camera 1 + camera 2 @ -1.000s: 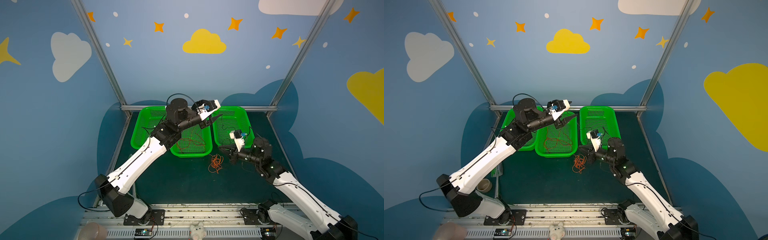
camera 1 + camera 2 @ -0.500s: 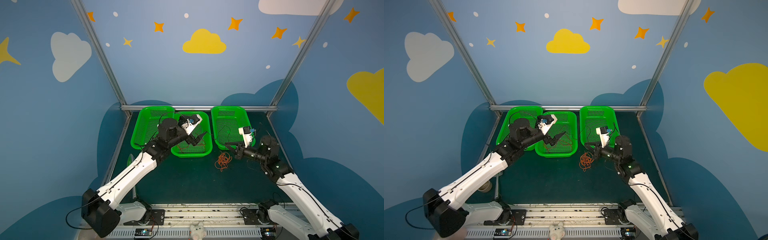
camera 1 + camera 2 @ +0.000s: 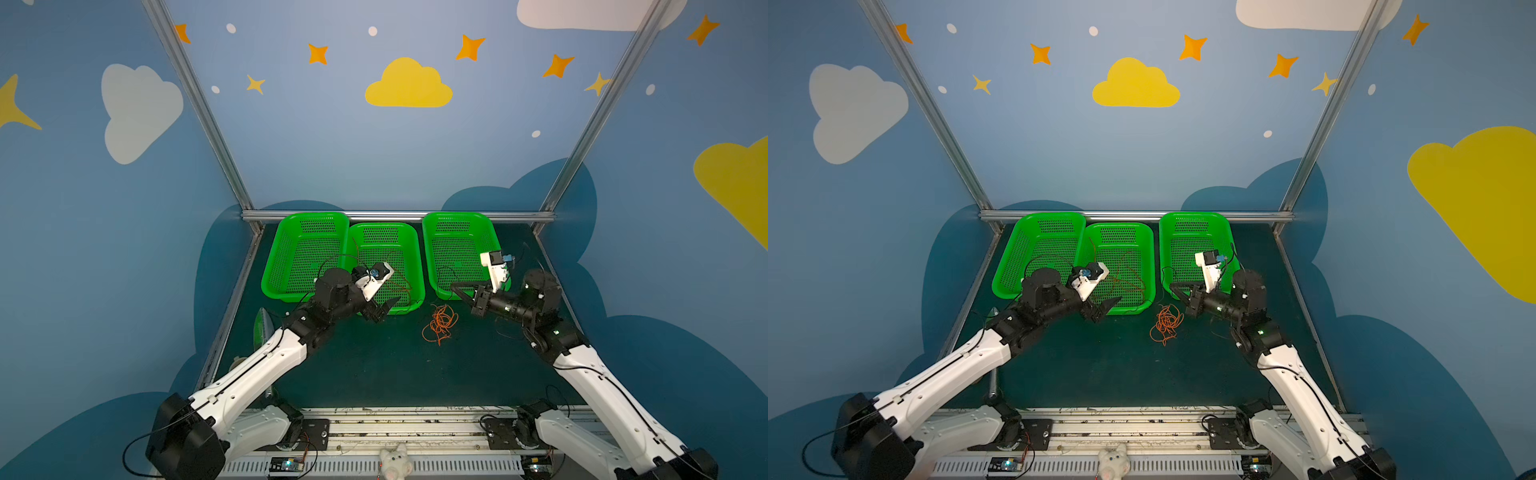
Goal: Untangle and sort cables by color
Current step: Untie the cable.
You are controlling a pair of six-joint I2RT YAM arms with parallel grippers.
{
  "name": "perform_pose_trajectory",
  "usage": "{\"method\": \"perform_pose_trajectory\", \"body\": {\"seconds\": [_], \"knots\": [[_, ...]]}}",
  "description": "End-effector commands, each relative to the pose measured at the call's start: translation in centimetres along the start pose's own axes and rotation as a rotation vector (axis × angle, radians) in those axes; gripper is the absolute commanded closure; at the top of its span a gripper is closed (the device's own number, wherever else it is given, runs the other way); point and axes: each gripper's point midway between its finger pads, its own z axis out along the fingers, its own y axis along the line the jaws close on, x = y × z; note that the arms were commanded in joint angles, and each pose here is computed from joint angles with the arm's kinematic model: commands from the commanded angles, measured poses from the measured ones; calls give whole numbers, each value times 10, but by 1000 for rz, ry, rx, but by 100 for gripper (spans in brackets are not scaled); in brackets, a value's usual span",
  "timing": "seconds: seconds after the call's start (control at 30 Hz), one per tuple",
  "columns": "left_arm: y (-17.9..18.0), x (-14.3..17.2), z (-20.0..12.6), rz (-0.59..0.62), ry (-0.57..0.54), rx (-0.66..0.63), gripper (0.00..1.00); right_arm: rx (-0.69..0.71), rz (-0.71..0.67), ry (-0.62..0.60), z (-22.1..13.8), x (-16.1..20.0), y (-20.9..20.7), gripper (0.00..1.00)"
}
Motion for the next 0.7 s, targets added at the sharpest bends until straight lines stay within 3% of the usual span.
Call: {"method": "perform_pose_trajectory", "body": {"seconds": [0.0, 0.1, 0.2, 0.33, 0.4, 0.67], "knots": [[5, -7, -5, -28, -17, -36, 9, 9, -9, -40, -5, -22, 6, 100], [12, 3, -8, -28, 9, -88, 9, 16, -2, -61, -8, -25, 3, 100], [-6, -2, -10, -22, -34, 2, 14, -2, -19, -55, -8, -23, 6, 100], [-42, -17, -4, 17, -90, 129, 42, 15, -5, -26, -8, -12, 0, 100], [-58, -22, 4, 49, -92, 154, 51, 37, -3, -25, -8, -7, -5, 100], [-107, -32, 54, -10, -131, 294, 47, 77, -28, -16, -11, 7, -15, 100]]}}
